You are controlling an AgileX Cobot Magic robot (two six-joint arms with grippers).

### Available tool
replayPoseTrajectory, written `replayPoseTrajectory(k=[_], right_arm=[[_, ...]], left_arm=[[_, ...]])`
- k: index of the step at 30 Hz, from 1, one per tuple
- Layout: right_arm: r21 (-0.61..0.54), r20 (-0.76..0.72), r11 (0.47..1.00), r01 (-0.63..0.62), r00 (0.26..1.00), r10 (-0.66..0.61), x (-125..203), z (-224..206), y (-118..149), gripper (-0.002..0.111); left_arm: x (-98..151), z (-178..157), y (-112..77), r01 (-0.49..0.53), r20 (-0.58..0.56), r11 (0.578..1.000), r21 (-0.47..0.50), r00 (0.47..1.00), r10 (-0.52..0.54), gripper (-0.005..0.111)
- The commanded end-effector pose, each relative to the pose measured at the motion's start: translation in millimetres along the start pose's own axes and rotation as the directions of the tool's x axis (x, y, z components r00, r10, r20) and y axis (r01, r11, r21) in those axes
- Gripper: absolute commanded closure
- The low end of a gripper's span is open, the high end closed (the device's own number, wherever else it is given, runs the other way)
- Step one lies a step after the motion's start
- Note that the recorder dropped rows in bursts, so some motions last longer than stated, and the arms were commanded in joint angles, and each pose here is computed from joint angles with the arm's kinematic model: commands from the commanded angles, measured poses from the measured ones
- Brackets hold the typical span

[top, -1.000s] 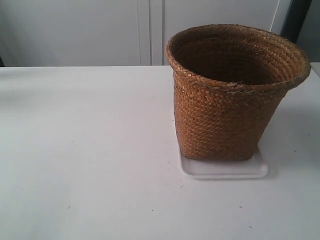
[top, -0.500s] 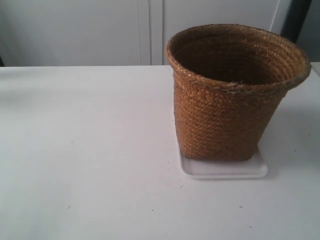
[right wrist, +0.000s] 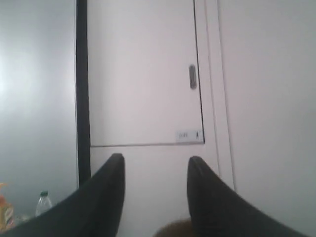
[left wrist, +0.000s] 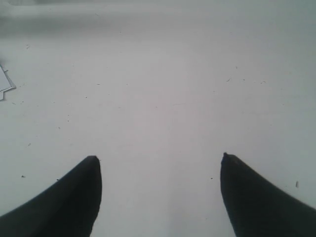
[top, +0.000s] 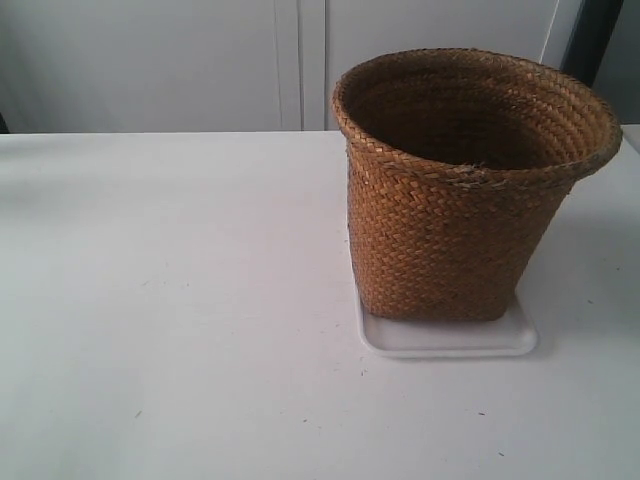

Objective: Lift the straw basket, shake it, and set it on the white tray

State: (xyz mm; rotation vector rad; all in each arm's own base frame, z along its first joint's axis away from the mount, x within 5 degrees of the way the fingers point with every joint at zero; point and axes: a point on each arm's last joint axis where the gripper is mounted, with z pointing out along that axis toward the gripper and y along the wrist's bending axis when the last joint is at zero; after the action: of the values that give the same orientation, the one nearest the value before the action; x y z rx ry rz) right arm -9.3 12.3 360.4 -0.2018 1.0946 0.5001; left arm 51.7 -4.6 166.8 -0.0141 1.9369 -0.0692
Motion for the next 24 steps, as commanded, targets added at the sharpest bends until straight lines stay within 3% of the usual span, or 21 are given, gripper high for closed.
replayPoseTrajectory(k=[1, 3, 12, 19, 24], right_arm=[[0.222, -0.192, 0.955, -0.198, 0.951, 0.242, 21.9, -4.5, -15.4, 0.069], [0.275, -0.266, 0.949, -0.155, 0.936, 0.23, 30.3, -7.2, -19.6, 0.069], [0.172, -0.349, 0.985, 0.012, 0.936, 0.049, 87.4, -2.4, -25.5, 0.069], [0.209, -0.379, 0.977, 0.028, 0.924, 0.055, 142.7, -10.3, -37.7, 0.069], [0.197, -0.434, 0.977, 0.078, 0.901, 0.015, 161.6, -16.9, -40.2, 0.069]], left_arm=[[1.3, 0.0, -0.1, -0.003, -0.006, 1.0, 0.0, 1.0, 0.003, 0.036], [1.3, 0.0, -0.1, -0.003, -0.006, 1.0, 0.0, 1.0, 0.003, 0.036], [1.3, 0.0, -0.1, -0.003, -0.006, 1.0, 0.0, 1.0, 0.003, 0.036], [1.3, 0.0, -0.1, -0.003, -0.006, 1.0, 0.0, 1.0, 0.003, 0.036], [1.3, 0.0, -0.1, -0.003, -0.006, 1.0, 0.0, 1.0, 0.003, 0.036]])
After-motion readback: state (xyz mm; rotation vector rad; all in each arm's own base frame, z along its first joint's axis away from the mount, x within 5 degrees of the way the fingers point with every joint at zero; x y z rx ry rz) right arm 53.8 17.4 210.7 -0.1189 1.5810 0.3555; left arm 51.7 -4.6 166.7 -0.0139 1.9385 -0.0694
